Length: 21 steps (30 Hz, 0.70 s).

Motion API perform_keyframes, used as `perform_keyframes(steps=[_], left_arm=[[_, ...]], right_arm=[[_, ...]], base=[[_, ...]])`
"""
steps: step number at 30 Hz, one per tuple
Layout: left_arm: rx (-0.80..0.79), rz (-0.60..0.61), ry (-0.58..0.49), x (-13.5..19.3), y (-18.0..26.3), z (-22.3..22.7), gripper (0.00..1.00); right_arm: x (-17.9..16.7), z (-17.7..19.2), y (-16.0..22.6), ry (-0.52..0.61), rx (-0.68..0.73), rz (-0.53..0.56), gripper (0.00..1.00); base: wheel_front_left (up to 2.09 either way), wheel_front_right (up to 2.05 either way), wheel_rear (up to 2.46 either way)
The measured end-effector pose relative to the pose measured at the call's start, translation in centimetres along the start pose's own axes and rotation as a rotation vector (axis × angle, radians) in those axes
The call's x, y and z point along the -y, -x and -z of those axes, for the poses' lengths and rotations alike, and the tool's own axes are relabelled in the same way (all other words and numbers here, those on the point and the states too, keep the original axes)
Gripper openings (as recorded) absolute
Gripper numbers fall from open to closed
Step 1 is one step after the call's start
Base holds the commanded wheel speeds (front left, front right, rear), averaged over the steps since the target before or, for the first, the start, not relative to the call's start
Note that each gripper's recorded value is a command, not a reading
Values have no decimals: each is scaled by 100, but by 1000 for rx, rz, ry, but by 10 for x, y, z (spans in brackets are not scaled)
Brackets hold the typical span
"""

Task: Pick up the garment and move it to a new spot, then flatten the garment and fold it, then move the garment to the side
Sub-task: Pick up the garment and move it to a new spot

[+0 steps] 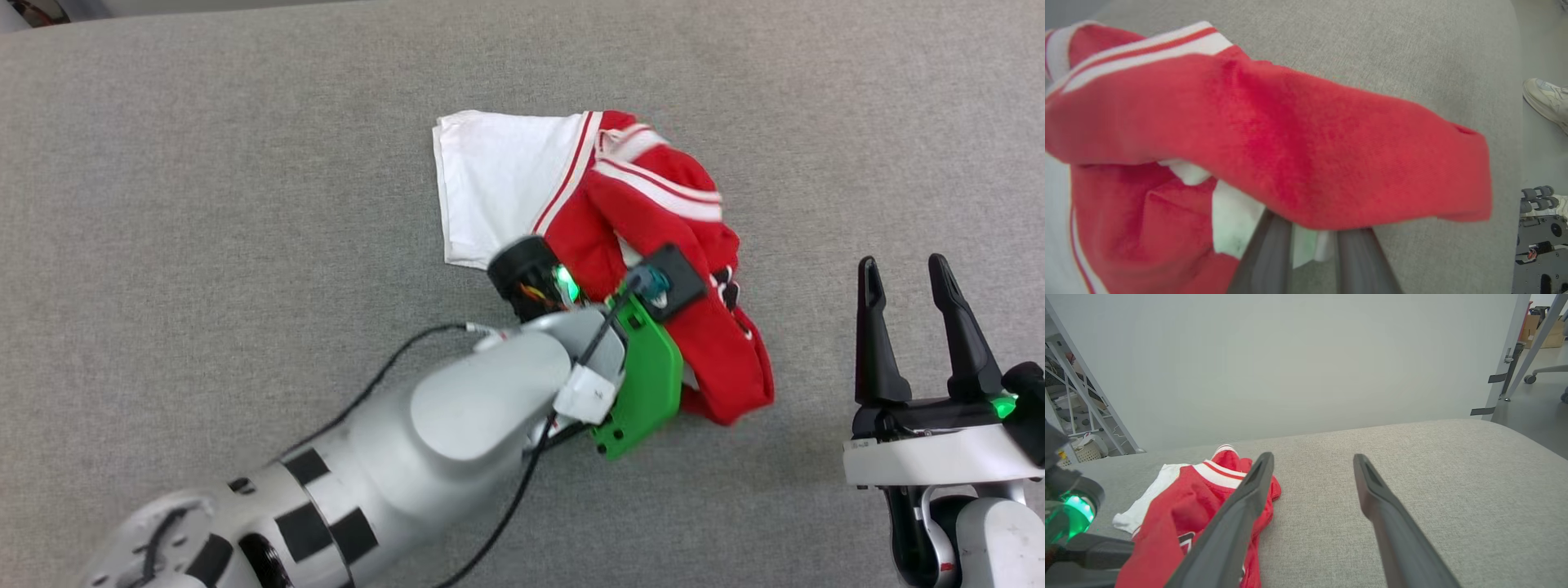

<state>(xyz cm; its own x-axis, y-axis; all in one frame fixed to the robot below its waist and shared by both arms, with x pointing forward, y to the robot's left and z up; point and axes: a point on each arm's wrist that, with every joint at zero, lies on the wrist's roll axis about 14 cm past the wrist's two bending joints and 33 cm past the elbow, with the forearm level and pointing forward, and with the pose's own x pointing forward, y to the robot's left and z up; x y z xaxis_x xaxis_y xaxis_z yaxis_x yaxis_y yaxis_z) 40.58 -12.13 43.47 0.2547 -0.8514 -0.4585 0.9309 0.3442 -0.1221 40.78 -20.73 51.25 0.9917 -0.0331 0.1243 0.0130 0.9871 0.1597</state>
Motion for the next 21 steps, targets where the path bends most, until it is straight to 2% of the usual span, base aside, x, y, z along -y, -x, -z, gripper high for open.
perform_keyframes(steps=[4,8,9,10,21], left_arm=[[-34,17,47,12,-4,21,0],[-18,5,46,13,-3,21,0],[-4,0,45,13,-3,19,37],[19,-11,35,11,-1,16,100],[383,-250,-49,-20,41,-64,100]], right_arm=[[1,3,-1,0,-5,2,100],[-1,2,-2,-3,-4,-3,100],[-1,2,-1,-4,-3,-4,100],[-2,1,-1,-5,-1,-6,100],[-14,-15,11,-19,32,-36,100]], base=[[0,0,0],[0,0,0],[0,0,0],[0,0,0],[0,0,0]])
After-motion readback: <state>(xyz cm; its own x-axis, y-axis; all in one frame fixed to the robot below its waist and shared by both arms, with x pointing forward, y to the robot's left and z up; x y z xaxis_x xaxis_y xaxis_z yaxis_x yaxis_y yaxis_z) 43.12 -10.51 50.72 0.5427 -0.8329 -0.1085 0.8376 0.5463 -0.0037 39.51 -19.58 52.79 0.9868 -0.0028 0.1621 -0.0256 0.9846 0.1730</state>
